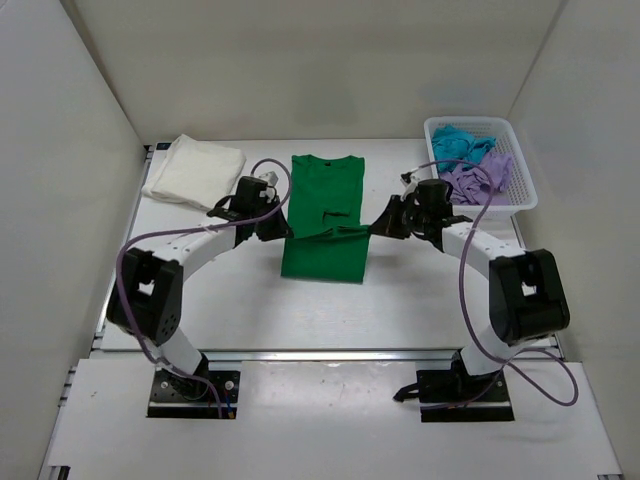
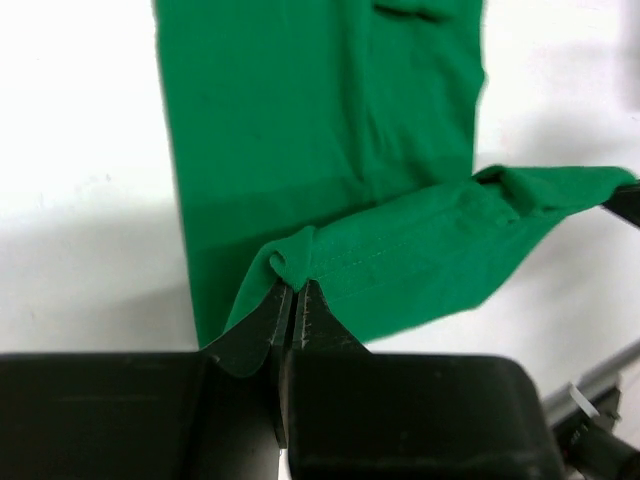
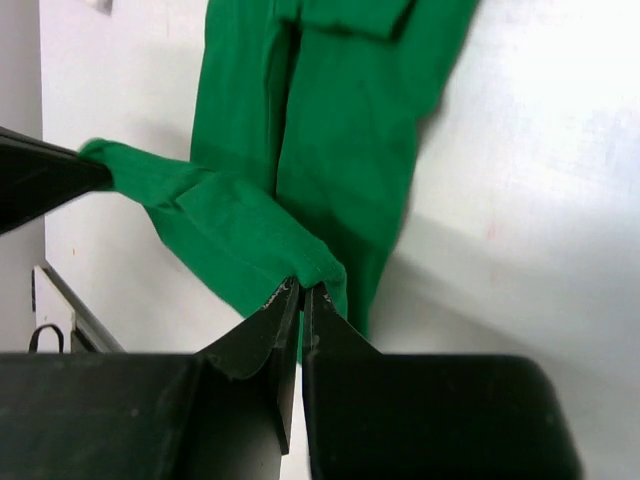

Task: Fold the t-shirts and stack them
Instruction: Fold the folded rectangular tshirt in 1/3 of the way

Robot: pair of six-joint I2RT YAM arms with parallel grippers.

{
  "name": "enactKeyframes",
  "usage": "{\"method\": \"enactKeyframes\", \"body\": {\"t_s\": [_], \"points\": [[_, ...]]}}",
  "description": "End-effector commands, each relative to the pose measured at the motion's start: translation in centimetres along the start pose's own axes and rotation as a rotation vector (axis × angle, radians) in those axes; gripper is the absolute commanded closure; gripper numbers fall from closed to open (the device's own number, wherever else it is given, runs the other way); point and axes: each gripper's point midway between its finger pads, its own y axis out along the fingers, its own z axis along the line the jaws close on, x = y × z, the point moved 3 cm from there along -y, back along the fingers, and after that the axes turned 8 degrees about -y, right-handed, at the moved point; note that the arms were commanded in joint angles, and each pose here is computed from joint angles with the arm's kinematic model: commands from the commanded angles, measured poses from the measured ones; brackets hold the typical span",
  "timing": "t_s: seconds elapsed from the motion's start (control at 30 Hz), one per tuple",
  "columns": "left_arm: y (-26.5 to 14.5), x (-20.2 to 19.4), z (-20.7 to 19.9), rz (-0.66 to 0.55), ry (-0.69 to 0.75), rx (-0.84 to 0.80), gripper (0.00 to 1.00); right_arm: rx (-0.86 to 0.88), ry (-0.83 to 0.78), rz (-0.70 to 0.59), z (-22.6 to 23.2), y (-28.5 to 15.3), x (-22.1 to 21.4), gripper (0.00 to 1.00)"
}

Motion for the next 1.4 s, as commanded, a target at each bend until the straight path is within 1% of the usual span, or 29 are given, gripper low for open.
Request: {"method": "enactKeyframes", "body": {"t_s": [0.0, 0.17, 0.23, 0.33, 0.37, 0.4, 0.43, 0.47, 0.53, 0.57, 0.6, 0.67, 0.73, 0.77, 0.8, 0.87, 0.9, 0.93, 0.97, 1.0, 1.03, 1.1, 1.17, 1.27, 1.37], "points": [[1.0, 2.4, 0.2, -0.055, 0.016, 0.027, 1.00, 0.047, -0.065, -0.068, 0.3, 1.6, 3.6, 1.00], [2.7, 3.8, 0.7, -0.076, -0.013, 0.048, 1.00, 0.049, -0.059, -0.058, -0.5, 3.7, 4.5, 1.00], [3.7, 4.1, 1.0, -0.069, -0.024, 0.054, 0.99, 0.024, -0.049, -0.046, -1.8, 4.8, 5.0, 1.00], [4.9, 4.2, 1.1, -0.057, -0.025, 0.059, 0.94, 0.019, -0.034, -0.003, -2.7, 6.4, 4.7, 1.00], [5.1, 4.7, 0.9, -0.071, -0.032, 0.044, 0.92, 0.021, -0.030, 0.007, -2.8, 7.0, 4.5, 1.00], [5.2, 4.5, 0.5, -0.065, -0.029, 0.012, 0.84, 0.020, -0.023, 0.002, -3.1, 7.0, 4.7, 1.00], [5.2, 4.4, 0.9, -0.067, -0.047, 0.018, 0.76, 0.017, -0.025, 0.009, -3.2, 7.2, 4.6, 1.00], [4.8, 5.1, 1.0, -0.094, -0.045, 0.011, 0.71, 0.013, -0.026, 0.002, -3.3, 7.3, 4.8, 1.00], [4.1, 4.8, 0.7, -0.119, -0.064, -0.016, 0.58, 0.004, -0.026, 0.005, -3.6, 7.4, 4.9, 0.94], [3.3, 5.4, 0.5, -0.153, -0.063, -0.028, 0.55, 0.005, -0.025, 0.005, -3.5, 7.3, 5.1, 0.89], [2.9, 5.8, 0.5, -0.170, -0.061, -0.027, 0.51, 0.002, -0.020, 0.003, -3.6, 7.1, 5.2, 0.87], [1.3, 6.8, -0.5, -0.216, -0.054, -0.053, 0.47, -0.009, -0.039, -0.019, -3.1, 6.6, 5.9, 0.75], [0.3, 7.0, -1.5, -0.225, -0.049, -0.081, 0.47, -0.020, -0.063, -0.023, -2.1, 5.9, 6.2, 0.68], [-0.3, 6.6, -2.2, -0.223, -0.032, -0.097, 0.50, -0.037, -0.079, -0.035, -1.7, 5.4, 6.4, 0.64], [-0.9, 6.6, -3.1, -0.230, -0.024, -0.129, 0.53, -0.036, -0.095, -0.038, -1.0, 4.9, 6.5, 0.63], [-0.8, 3.8, -3.8, -0.183, 0.002, -0.164, 0.68, -0.043, -0.128, -0.037, -0.1, 4.8, 5.9, 0.63], [-0.6, 2.8, -4.6, -0.169, 0.003, -0.192, 0.71, -0.030, -0.134, -0.019, 0.5, 4.8, 5.0, 0.63], [-0.1, 1.2, -3.7, -0.132, -0.010, -0.178, 0.78, -0.024, -0.136, -0.025, 0.7, 4.8, 4.9, 0.74], [0.2, -0.2, -3.3, -0.107, -0.026, -0.198, 0.82, 0.018, -0.146, 0.005, 1.5, 5.0, 3.6, 0.90], [0.3, -0.7, -3.5, -0.098, -0.030, -0.221, 0.83, 0.034, -0.143, 0.025, 1.8, 5.2, 2.4, 0.96], [0.5, -1.6, -2.7, -0.086, -0.046, -0.218, 0.84, 0.043, -0.140, 0.030, 2.1, 5.1, 1.8, 1.00], [0.9, -3.1, -0.8, -0.059, -0.069, -0.186, 0.84, 0.070, -0.161, 0.041, 3.1, 5.1, -0.4, 1.00], [1.2, -3.6, 0.0, -0.045, -0.069, -0.170, 0.83, 0.086, -0.137, 0.061, 3.2, 5.1, -2.0, 1.00], [1.9, -5.0, 1.5, -0.006, -0.052, -0.114, 0.82, 0.080, -0.105, 0.091, 2.2, 5.2, -4.2, 1.00], [2.3, -6.4, 3.1, 0.023, -0.076, -0.079, 0.82, 0.050, -0.073, 0.115, 0.6, 5.4, -6.1, 1.00]]}}
